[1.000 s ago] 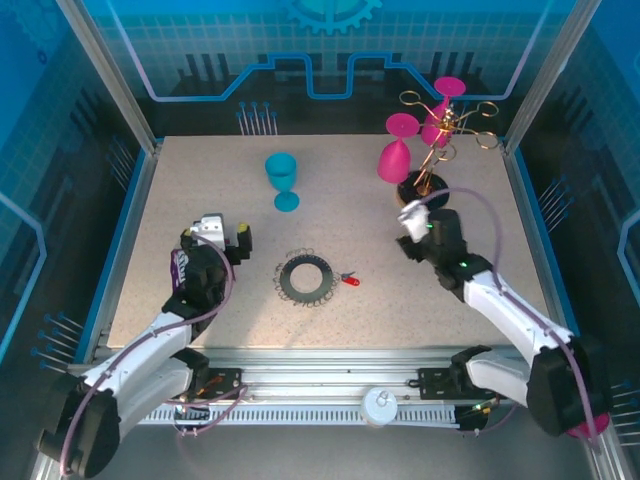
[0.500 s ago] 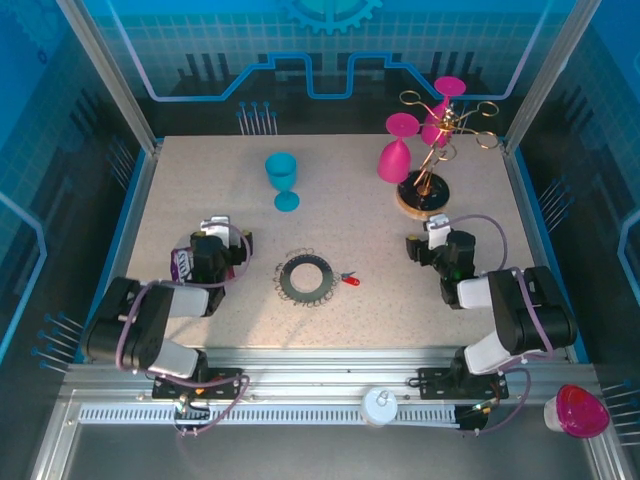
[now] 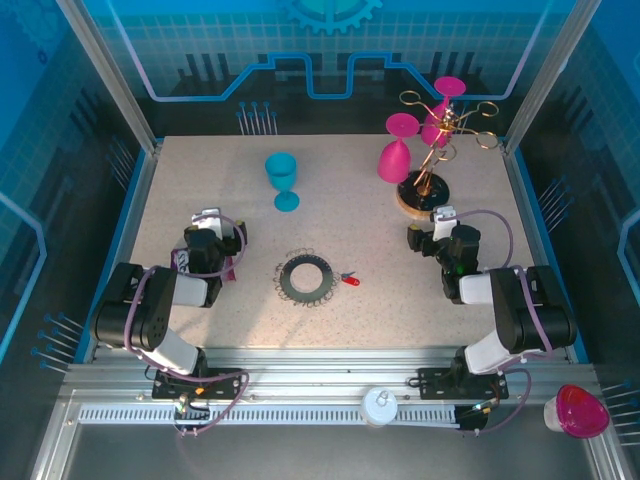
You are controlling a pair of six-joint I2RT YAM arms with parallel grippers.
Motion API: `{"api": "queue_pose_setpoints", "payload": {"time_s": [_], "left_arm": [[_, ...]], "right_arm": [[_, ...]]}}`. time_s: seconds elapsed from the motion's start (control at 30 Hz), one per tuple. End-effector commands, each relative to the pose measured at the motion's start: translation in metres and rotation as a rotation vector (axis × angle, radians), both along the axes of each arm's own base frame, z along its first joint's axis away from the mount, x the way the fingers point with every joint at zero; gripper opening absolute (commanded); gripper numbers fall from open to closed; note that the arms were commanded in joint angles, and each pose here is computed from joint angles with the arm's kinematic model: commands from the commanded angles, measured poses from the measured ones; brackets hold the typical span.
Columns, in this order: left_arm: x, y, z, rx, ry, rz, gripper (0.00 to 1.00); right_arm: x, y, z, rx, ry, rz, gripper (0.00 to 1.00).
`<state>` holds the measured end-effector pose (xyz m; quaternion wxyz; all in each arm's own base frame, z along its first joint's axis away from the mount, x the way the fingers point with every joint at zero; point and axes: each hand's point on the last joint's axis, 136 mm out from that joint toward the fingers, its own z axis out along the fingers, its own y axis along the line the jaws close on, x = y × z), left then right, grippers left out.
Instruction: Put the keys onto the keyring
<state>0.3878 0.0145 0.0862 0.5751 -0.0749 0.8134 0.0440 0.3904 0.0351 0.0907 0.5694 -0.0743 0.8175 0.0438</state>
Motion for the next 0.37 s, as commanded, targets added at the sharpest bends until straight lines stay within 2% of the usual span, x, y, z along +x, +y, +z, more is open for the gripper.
{"api": "queue_pose_setpoints", "payload": {"time_s": [0.0, 0.2, 0.33], "left_arm": [[0.0073, -0.0002, 0.0121, -0.017, -0.044, 0.002, 0.99], [0.0079, 0.0006, 0.0109, -0.031, -0.037, -0.003, 1.0], [0.0074, 0.0005, 0.0114, -0.028, -0.042, -0.006, 0.99]], "right_arm": [[0.0063, -0.0082, 0.0083, 0.008, -0.03, -0.031, 0.81], [0.0063, -0.0079, 0.0084, 0.009, -0.03, -0.029, 0.83], [0.0063, -0.0077, 0.0084, 0.009, -0.03, -0.029, 0.9]]}}
